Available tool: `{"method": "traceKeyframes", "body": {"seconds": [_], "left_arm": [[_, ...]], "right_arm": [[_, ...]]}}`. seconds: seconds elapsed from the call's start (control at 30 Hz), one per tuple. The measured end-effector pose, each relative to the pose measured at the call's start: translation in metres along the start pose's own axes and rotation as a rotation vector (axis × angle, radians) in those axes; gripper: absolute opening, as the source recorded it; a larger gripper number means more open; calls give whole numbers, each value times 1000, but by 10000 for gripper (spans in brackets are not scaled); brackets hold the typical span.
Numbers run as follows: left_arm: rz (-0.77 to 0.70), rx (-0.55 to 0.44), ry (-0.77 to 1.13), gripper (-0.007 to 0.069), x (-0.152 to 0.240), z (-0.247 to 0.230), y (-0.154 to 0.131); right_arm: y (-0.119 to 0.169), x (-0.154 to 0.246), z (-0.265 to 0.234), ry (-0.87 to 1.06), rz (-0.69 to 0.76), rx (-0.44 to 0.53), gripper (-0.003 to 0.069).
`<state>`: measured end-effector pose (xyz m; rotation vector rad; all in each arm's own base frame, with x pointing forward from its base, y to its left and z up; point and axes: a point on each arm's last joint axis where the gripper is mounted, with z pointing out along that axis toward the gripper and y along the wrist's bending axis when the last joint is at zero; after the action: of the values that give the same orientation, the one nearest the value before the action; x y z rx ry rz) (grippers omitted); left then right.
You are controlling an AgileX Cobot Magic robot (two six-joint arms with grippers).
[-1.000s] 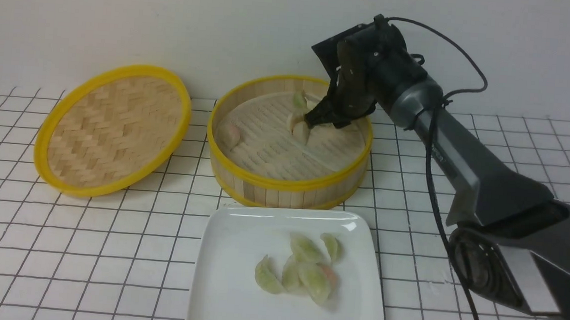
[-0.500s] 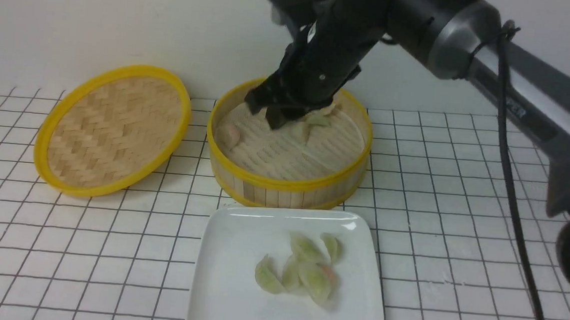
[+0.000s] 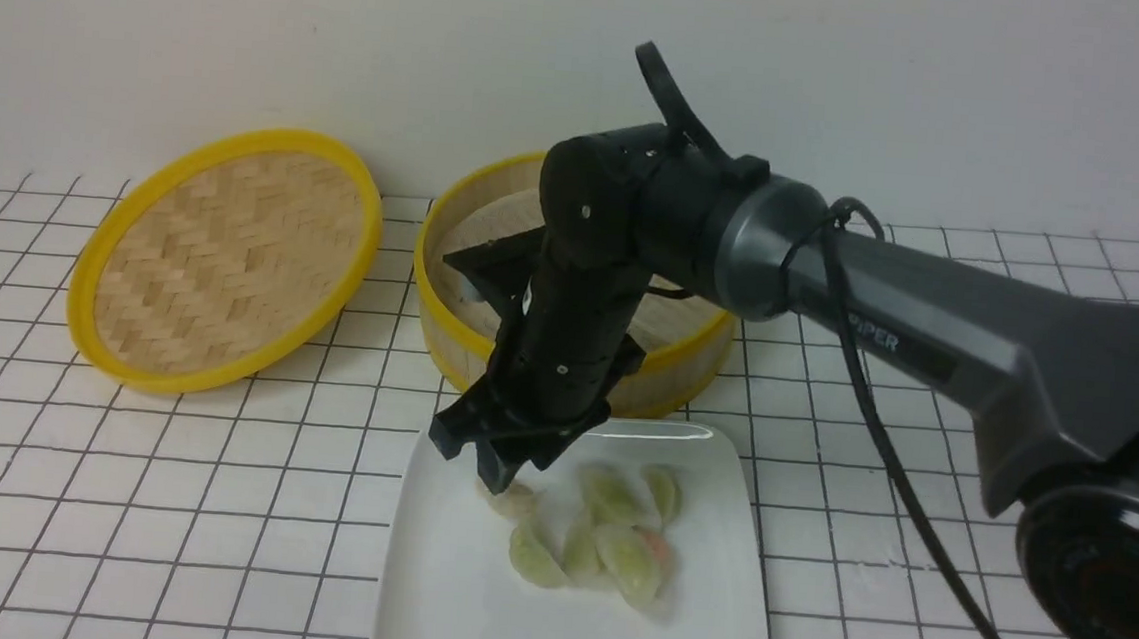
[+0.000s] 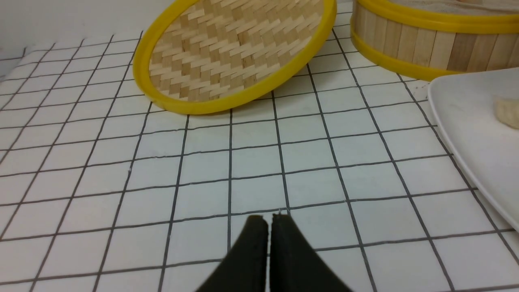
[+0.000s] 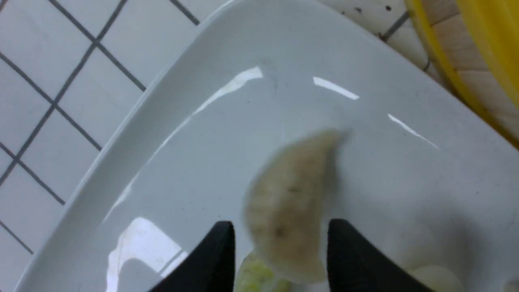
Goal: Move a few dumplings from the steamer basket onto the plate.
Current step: Use the right arm to put the dumpling into the plate, then use the right arm to grab a dumpling from inside the steamer
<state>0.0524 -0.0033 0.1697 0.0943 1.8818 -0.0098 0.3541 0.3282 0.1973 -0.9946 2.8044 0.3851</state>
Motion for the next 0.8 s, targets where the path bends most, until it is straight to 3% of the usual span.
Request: {"method": "traceKeyframes", "body": {"seconds": [0.1,0.2,0.37,0.47,0.6,0.8], "left_arm": [[0,0,0,-6,0,0,0],[0,0,0,-6,0,0,0],[0,0,0,-6,0,0,0],[0,0,0,-6,0,0,0],[0,0,0,-6,0,0,0],[0,0,0,-6,0,0,0]], "right_arm": [[-1,-3,-7,-21,-11,26,470],[-11,-15,-26,-94,-36,107,530],[-62,-48,-75,-352,67,245,540],[-91,-57,-79,-416,121,272,534],[-127,-65,-49,-423,167,297,528],[-138,-68,-13,-401,150,305,526]]}}
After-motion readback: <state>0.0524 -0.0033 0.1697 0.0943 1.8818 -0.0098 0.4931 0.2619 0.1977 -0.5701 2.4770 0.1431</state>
